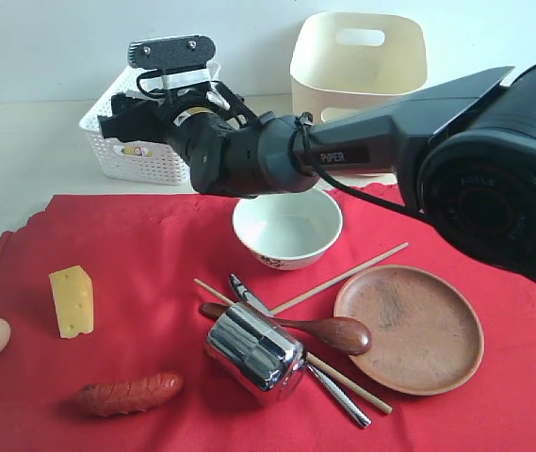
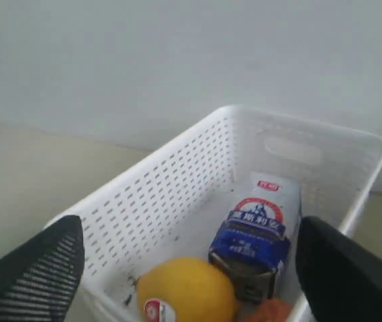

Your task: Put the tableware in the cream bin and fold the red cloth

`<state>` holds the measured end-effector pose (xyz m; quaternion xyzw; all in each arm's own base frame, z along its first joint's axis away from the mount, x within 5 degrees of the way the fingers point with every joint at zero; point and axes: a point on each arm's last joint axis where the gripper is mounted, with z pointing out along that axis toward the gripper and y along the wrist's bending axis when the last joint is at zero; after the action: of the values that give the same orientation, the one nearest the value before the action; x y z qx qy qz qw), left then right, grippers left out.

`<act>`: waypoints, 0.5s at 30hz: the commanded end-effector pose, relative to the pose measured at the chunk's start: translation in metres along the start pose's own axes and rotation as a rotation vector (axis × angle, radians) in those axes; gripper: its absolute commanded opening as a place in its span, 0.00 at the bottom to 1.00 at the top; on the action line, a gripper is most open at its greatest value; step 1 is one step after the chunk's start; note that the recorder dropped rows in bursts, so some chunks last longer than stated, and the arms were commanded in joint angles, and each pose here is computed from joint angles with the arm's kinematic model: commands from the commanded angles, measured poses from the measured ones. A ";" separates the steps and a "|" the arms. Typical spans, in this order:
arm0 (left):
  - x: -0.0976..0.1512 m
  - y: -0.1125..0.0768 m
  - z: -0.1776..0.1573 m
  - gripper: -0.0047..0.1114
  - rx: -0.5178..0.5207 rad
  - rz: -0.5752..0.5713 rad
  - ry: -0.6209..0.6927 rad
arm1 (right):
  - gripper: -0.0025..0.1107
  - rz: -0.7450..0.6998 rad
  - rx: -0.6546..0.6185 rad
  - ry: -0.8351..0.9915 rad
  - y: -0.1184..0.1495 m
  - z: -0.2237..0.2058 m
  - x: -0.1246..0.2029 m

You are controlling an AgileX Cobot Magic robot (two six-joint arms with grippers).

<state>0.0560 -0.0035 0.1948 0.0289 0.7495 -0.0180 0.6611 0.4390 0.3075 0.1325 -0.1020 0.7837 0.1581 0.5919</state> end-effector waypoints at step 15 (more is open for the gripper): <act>0.001 0.000 0.000 0.04 -0.001 0.004 -0.005 | 0.74 -0.355 -0.546 0.544 0.055 -0.081 -0.056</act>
<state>0.0560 -0.0035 0.1948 0.0289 0.7495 -0.0180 0.6611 0.3703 0.3203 0.2151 -0.3987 0.8192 0.2242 0.3459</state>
